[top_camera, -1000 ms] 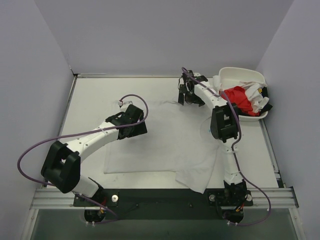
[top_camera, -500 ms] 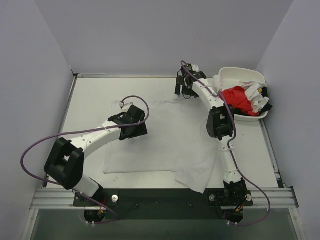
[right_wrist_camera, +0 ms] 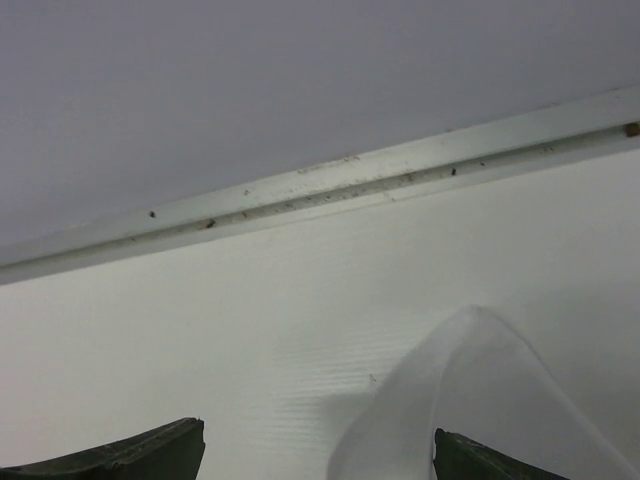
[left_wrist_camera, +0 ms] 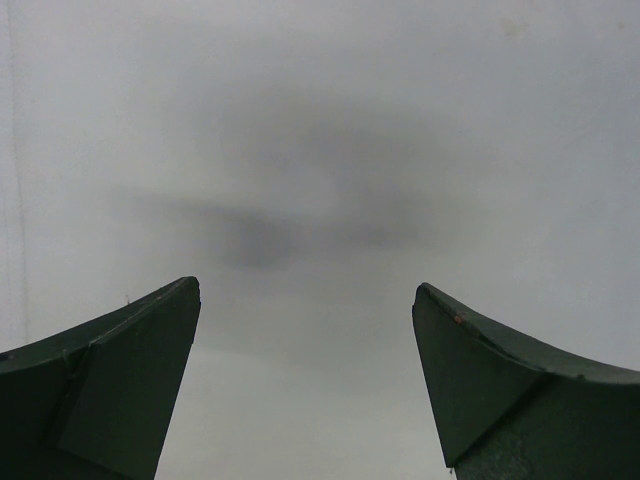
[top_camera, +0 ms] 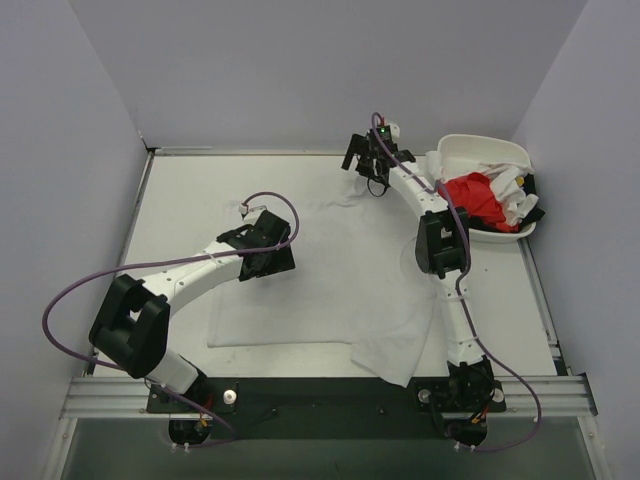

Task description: Fold and stack the t-shirts

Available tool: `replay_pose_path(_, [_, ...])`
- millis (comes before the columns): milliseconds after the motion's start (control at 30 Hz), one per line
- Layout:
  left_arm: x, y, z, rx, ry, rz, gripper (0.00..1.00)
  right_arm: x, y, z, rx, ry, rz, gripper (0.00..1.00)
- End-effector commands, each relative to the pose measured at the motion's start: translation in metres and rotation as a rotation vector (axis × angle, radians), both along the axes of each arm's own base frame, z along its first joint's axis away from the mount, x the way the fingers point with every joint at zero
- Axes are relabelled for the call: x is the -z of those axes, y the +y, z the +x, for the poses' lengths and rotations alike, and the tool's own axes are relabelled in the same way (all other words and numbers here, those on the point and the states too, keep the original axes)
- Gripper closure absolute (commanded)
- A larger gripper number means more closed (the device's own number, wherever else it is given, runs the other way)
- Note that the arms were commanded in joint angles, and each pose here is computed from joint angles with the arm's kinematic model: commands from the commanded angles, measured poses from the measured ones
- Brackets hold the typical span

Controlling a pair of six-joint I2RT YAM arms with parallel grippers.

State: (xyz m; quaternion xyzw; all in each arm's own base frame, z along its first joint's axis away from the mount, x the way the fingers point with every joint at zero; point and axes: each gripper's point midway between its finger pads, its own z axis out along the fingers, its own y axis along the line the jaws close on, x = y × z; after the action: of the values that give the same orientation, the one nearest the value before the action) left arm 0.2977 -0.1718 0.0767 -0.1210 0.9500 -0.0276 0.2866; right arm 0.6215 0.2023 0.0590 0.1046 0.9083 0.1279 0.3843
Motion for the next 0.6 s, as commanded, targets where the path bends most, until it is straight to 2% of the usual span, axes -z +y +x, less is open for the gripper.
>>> replay_pose_path(0, [-0.009, 0.002, 0.009, -0.016, -0.046, -0.007, 0.03, -0.069, 0.035, 0.033, -0.056, -0.224, 0.213, 0.00])
replay_pose_path(100, [-0.011, 0.002, 0.009, -0.017, -0.057, -0.012, 0.02, -0.096, 0.040, 0.029, -0.069, -0.290, 0.260, 0.00])
replay_pose_path(233, [-0.015, 0.001, 0.008, -0.011, -0.063, -0.026, 0.03, -0.114, 0.041, 0.007, -0.119, -0.305, 0.201, 0.00])
replay_pose_path(267, [-0.016, 0.000, 0.008, -0.008, -0.064, -0.033, 0.03, -0.143, 0.037, -0.001, -0.124, -0.359, 0.202, 0.00])
replay_pose_path(300, [-0.017, -0.001, 0.008, -0.008, -0.069, -0.037, 0.03, -0.120, 0.033, -0.016, -0.125, -0.316, 0.173, 0.00])
replay_pose_path(333, [-0.018, -0.002, 0.008, -0.006, -0.076, -0.043, 0.03, -0.119, 0.028, -0.026, -0.133, -0.322, 0.137, 0.00])
replay_pose_path(367, [-0.019, -0.003, 0.008, -0.003, -0.081, -0.048, 0.03, -0.158, 0.020, -0.033, -0.110, -0.414, 0.126, 0.00])
replay_pose_path(400, [-0.020, -0.003, 0.008, -0.003, -0.086, -0.052, 0.03, -0.164, 0.012, -0.041, -0.100, -0.435, 0.092, 0.00])
replay_pose_path(433, [-0.019, -0.004, 0.007, 0.002, -0.085, -0.055, 0.03, -0.147, 0.004, -0.055, -0.099, -0.404, 0.049, 0.00])
replay_pose_path(467, [-0.018, -0.005, 0.007, 0.004, -0.083, -0.058, 0.02, -0.167, -0.007, -0.065, -0.083, -0.430, -0.001, 0.00])
replay_pose_path(567, [-0.018, -0.007, 0.008, 0.005, -0.083, -0.064, 0.03, -0.160, -0.018, -0.085, -0.083, -0.349, -0.032, 0.00])
